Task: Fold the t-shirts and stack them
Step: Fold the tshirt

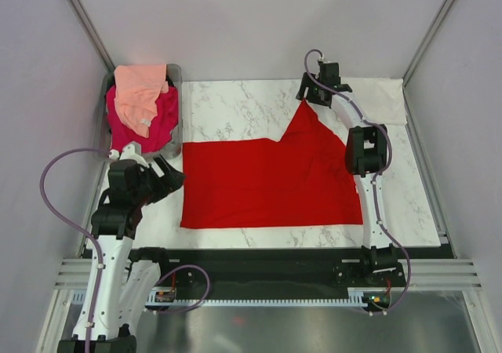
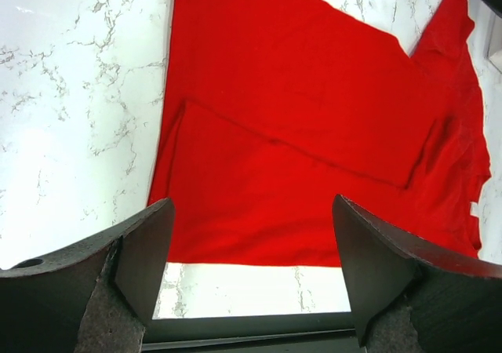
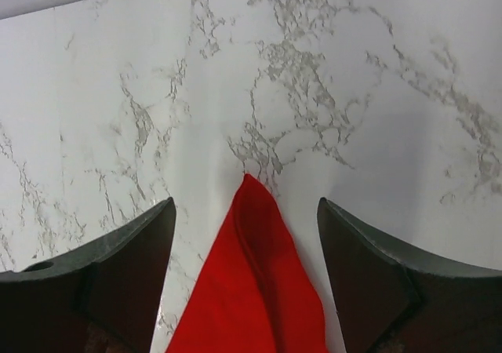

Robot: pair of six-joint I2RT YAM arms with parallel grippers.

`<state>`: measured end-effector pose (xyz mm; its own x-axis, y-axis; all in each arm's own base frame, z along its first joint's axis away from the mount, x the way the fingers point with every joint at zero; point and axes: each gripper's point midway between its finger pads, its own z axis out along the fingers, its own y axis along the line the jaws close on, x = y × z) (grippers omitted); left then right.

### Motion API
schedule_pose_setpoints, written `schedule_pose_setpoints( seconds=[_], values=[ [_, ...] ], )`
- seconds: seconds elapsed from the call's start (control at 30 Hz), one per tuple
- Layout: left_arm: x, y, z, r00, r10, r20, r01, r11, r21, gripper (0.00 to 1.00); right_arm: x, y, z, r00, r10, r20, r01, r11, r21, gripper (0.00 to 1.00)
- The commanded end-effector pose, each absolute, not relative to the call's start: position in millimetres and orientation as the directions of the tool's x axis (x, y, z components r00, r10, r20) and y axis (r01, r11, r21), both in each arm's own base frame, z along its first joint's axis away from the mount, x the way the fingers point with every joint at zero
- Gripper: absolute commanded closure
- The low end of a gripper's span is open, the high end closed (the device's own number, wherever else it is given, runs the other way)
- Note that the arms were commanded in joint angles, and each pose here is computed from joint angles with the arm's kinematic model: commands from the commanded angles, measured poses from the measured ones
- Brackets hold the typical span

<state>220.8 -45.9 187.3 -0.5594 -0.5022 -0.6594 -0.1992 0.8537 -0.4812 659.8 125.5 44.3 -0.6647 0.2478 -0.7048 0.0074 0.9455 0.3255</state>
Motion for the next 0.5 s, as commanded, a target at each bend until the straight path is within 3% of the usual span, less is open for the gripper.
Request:
schedule_pose_setpoints(
  seconds=[0.0, 0.13, 0.17, 0.27, 0.3, 0.47],
  values=[
    [227.1, -41.0, 194.1, -0.530, -0.471, -0.705, -0.171, 0.874, -0.455, 0.12, 673.9, 131.1, 51.7, -0.624, 0.233, -0.746, -0.041, 0.943, 0.329, 0.23],
    [227.2, -42.1, 192.3, -0.539, -0.470, -0.699, -0.171, 0.873, -0.456, 0.12, 667.8, 130.4, 29.7, -0.655, 0.219, -0.723, -0.040, 0.946, 0.323, 0.51],
    [227.5, -41.8, 191.6, -0.540, -0.471, -0.698, -0.173, 0.873, -0.456, 0.12, 666.2, 130.2, 27.5, -0.660, 0.220, -0.719, -0.037, 0.946, 0.323, 0.64],
    [227.6, -41.8, 192.6, -0.537, -0.472, -0.699, -0.172, 0.872, -0.457, 0.13, 659.8, 131.7, 29.3, -0.667, 0.231, -0.708, -0.030, 0.942, 0.335, 0.83],
    [227.3, -41.8, 192.3, -0.537, -0.471, -0.700, -0.171, 0.873, -0.456, 0.13, 657.6, 132.9, 36.7, -0.663, 0.235, -0.711, -0.032, 0.940, 0.340, 0.97],
    [231.1, -40.9, 191.0, -0.543, -0.470, -0.696, -0.179, 0.874, -0.451, 0.14, 652.3, 111.0, 85.2, -0.601, 0.272, -0.751, 0.056, 0.953, 0.299, 1.00]
  ],
)
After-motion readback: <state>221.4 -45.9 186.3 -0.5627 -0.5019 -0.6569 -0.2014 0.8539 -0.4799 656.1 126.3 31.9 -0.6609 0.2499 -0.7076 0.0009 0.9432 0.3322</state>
